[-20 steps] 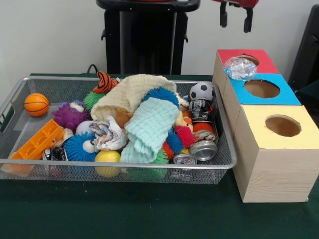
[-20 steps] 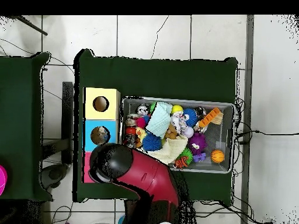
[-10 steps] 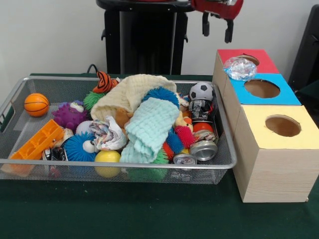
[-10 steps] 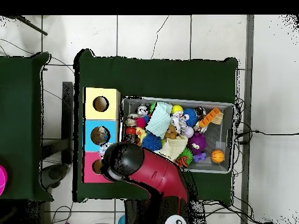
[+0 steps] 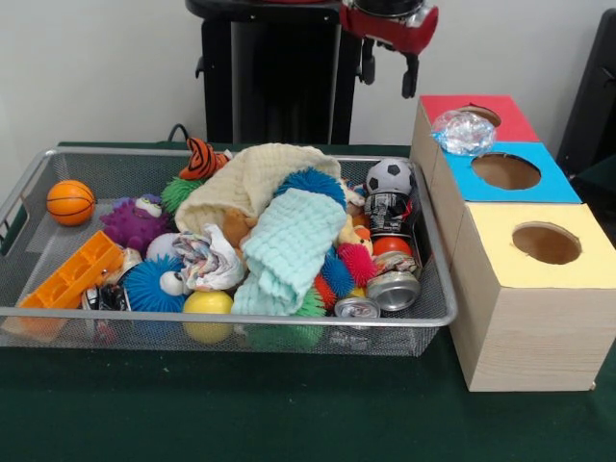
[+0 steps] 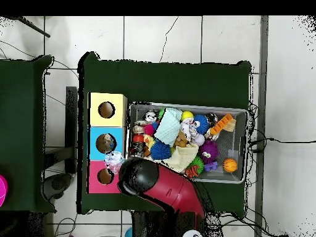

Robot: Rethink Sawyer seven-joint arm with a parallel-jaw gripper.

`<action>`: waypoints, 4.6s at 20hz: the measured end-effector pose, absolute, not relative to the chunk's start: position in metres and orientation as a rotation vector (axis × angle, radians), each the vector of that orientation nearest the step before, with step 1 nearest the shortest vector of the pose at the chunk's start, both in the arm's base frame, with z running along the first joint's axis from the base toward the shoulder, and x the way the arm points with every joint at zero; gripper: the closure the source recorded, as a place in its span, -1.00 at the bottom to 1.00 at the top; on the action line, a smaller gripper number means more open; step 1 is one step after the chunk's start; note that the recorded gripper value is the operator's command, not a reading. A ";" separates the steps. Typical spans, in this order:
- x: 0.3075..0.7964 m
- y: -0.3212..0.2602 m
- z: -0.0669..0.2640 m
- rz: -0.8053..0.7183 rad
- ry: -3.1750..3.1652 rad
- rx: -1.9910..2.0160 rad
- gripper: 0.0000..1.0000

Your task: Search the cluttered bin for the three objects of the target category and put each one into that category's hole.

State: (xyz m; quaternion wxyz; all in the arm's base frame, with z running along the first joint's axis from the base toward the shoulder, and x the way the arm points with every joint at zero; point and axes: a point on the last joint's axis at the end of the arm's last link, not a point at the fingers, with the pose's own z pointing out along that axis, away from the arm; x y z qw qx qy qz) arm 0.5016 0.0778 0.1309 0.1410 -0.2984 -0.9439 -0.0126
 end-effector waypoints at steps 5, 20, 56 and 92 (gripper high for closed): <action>0.491 0.066 0.120 -0.017 -2.727 -0.888 -1.00; 0.477 0.072 0.049 0.023 -2.736 -0.864 -1.00; 0.451 0.099 0.106 -0.049 -2.721 -0.826 -1.00; 0.451 0.116 0.091 -0.081 -2.680 -0.819 -1.00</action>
